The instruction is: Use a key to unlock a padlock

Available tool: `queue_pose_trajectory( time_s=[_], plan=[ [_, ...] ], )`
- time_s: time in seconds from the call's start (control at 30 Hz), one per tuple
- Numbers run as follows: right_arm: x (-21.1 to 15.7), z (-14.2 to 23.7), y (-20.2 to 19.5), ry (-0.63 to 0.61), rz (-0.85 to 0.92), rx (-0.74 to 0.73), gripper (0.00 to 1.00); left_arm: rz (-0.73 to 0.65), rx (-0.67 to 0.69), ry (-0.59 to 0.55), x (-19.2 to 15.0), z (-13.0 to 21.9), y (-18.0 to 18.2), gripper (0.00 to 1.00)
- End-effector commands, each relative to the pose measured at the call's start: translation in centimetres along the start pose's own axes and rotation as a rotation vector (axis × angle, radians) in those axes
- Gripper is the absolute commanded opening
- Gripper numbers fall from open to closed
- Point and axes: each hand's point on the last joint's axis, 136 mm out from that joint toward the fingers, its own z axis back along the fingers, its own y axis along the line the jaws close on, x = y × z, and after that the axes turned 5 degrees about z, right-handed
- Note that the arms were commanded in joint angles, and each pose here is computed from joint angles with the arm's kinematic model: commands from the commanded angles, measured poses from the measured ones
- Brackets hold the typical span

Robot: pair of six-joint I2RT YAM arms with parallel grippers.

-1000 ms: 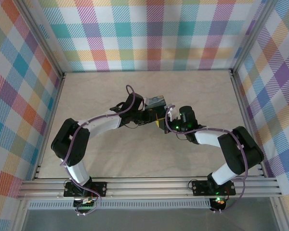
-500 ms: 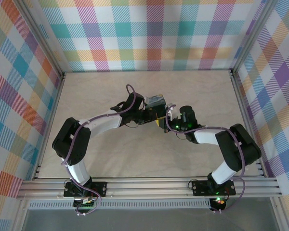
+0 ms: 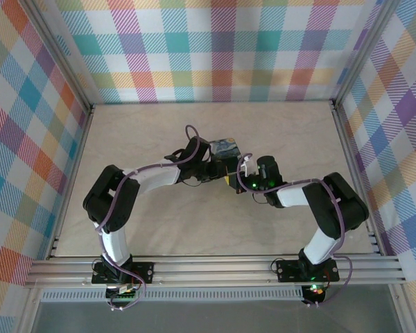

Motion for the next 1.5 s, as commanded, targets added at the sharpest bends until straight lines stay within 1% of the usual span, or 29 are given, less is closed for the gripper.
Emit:
queue_pose_trajectory(
  time_s=[0.0,0.1,0.37,0.47,0.63,0.77,0.87,0.97,1.07,1.13,1.3,1.47],
  plan=[
    [0.9,0.0,-0.1,-0.060,0.005,0.002,0.00,-0.025,-0.081,0.069,-2.2,-0.9,-2.1,0.29],
    [-0.1,-0.1,-0.4,-0.041,-0.012,-0.008,0.00,-0.022,-0.080,0.064,-2.2,-0.8,-2.0,0.34],
    [-2.2,-0.3,-1.3,-0.007,-0.052,-0.024,0.00,-0.024,-0.066,0.007,-1.6,0.9,-2.0,0.50],
    [-2.6,-0.4,-1.4,-0.002,-0.064,-0.024,0.00,-0.017,-0.064,-0.016,-1.3,1.5,-2.0,0.56],
    [-2.8,-0.3,-1.3,0.002,-0.071,-0.021,0.00,-0.010,-0.056,-0.062,-0.5,2.9,-1.8,0.65],
    [-2.9,-0.1,-1.0,0.009,-0.082,-0.009,0.00,-0.021,-0.055,-0.132,0.6,4.9,-1.7,0.73],
    [-2.9,0.1,-0.7,0.018,-0.102,0.000,0.00,-0.031,-0.043,-0.217,1.3,6.8,-1.3,0.81],
    [-2.7,0.3,-0.3,0.026,-0.133,0.007,0.00,-0.005,-0.057,-0.297,1.6,8.6,-0.7,0.85],
    [-2.5,0.5,0.0,0.057,-0.172,0.008,0.00,0.051,-0.096,-0.351,1.5,9.6,-0.1,0.85],
    [-2.5,0.6,0.4,0.076,-0.198,0.020,0.00,0.089,-0.116,-0.362,1.2,9.7,0.3,0.84],
    [-2.4,1.0,1.1,0.116,-0.242,0.028,0.00,0.190,-0.181,-0.355,0.5,9.2,0.8,0.78],
    [-2.4,1.1,1.9,0.153,-0.312,0.058,0.00,0.280,-0.229,-0.326,-0.1,7.7,1.4,0.70]
  ],
)
